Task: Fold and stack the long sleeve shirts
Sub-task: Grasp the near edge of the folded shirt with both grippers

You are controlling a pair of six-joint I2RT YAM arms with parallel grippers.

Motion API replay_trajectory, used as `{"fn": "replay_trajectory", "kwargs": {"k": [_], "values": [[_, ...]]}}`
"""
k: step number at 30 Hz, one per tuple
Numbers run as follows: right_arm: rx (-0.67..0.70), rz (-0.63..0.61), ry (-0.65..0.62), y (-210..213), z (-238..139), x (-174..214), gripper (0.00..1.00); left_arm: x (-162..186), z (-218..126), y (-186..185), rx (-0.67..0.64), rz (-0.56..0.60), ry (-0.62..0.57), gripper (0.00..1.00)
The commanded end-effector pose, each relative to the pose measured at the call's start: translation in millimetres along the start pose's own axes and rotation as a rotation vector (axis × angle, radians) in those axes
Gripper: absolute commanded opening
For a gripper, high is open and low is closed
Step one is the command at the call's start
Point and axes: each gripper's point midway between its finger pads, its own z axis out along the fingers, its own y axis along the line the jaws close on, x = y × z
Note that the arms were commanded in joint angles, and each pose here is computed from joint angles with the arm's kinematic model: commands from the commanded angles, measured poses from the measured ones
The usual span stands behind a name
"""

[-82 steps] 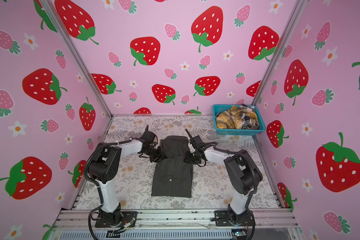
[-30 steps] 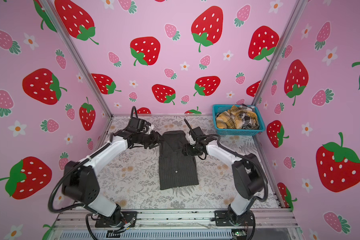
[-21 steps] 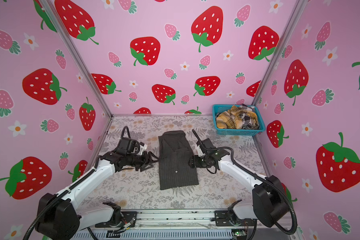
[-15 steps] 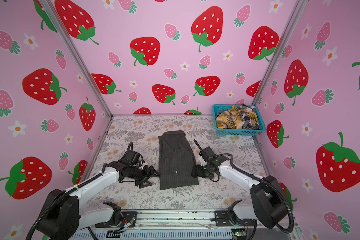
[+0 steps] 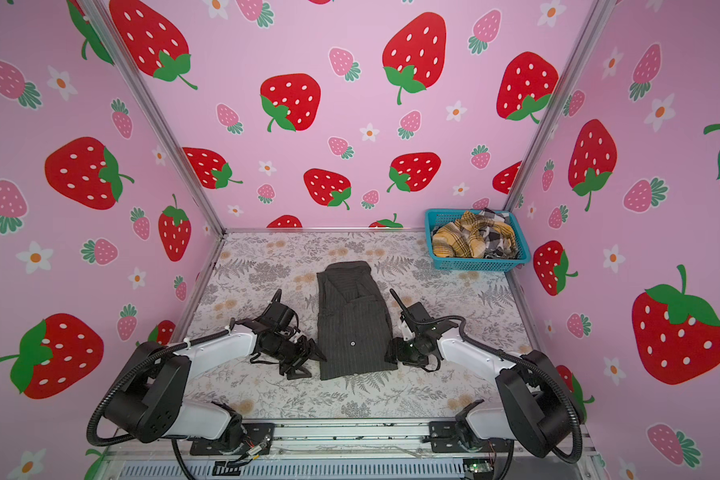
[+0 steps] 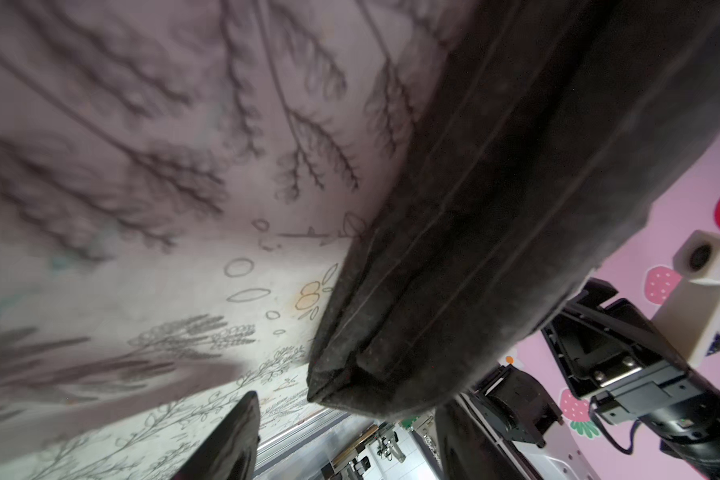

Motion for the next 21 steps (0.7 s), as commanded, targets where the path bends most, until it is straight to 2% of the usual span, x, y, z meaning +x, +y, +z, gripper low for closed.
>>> {"fn": "replay_trajectory", "kwargs": {"k": [1,7,16,18,21], "values": [[0.0,0.028,0.009,-2.7,3.8,2.3,0.61,5.1,8.9,-0.5,-0.028,-0.012,0.029,0.61],[-0.009,0.048,0.013,-6.8,7.9,6.3,0.6,2.9,22.0,17.3,-0.061,-0.051,0.048,0.52],[-0.025,0.065,0.027,-9.4,13.5,13.6,0.52,-10.0,29.3,20.9,-0.047,-0.069,0.033,0.46],[-0.024,0.064,0.031,-10.9,14.3,15.8,0.52,-12.0,25.8,21.9,-0.038,-0.074,0.021,0.48],[-0.021,0.071,0.037,-13.6,15.1,19.9,0.47,-13.9,14.5,24.8,-0.034,-0.076,-0.017,0.56]]}}
